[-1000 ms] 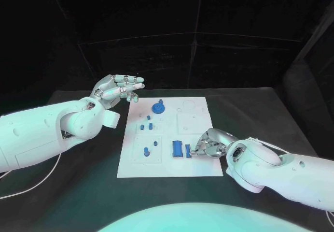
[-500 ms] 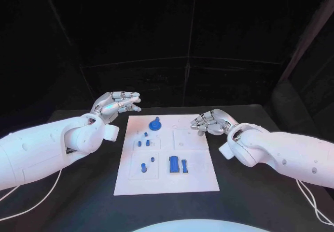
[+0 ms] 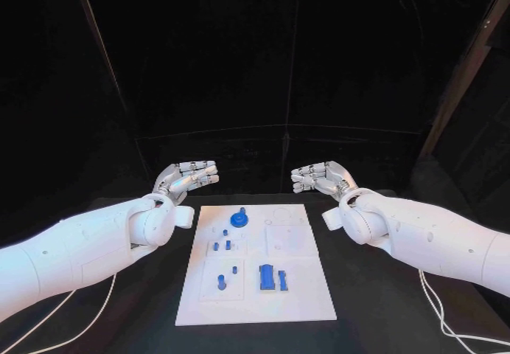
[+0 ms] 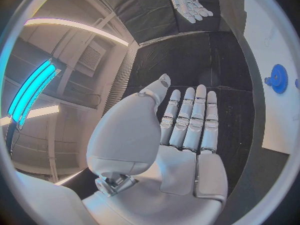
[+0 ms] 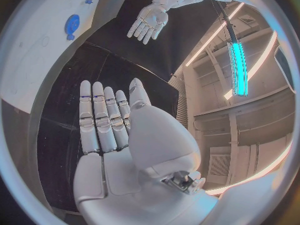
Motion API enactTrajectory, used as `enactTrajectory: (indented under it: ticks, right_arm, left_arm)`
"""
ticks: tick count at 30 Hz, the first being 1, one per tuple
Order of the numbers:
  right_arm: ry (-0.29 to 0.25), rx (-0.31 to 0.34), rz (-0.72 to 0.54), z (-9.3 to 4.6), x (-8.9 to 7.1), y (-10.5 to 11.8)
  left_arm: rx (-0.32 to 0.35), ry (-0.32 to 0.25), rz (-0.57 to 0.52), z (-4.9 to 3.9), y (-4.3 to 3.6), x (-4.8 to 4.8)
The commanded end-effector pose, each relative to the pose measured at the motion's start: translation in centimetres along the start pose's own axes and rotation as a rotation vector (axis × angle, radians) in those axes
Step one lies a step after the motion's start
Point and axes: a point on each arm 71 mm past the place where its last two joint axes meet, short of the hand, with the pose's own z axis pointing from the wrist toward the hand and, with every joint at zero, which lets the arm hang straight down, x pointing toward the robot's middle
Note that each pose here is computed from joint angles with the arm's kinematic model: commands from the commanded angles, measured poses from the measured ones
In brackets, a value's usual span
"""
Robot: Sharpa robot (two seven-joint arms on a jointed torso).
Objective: Assemble the parts on the task board
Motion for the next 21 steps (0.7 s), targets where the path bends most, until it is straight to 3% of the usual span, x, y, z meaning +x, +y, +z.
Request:
enactTrajectory:
  ticks: [1, 4, 5, 11, 17, 21]
  right_arm:
    - [0.029, -0.058, 0.076, 0.3, 0.2, 0.4]
    - [0.032, -0.062, 0.079, 0.6, 0.5, 0.5]
    - [0.005, -0.018, 0.026, 0.4, 0.2, 0.0]
    - [-0.022, -0.022, 0.049, -0.1, 0.6, 0.4]
    - [-0.097, -0.022, 0.112, -1.6, 1.7, 1.3]
    - [-0.170, -0.006, 0.168, -3.4, 2.8, 2.4]
  left_arm:
    - [0.019, -0.051, 0.003, 0.14, -0.06, -0.33]
    - [0.013, -0.065, 0.010, 0.24, 0.12, -0.37]
    - [-0.002, -0.022, 0.004, 0.13, 0.26, -0.05]
    - [-0.003, -0.035, 0.014, -0.35, 0.39, 0.53]
    - [0.000, -0.074, 0.046, -1.80, 0.51, 2.16]
    - [0.011, -0.114, 0.079, -3.45, 0.24, 3.82]
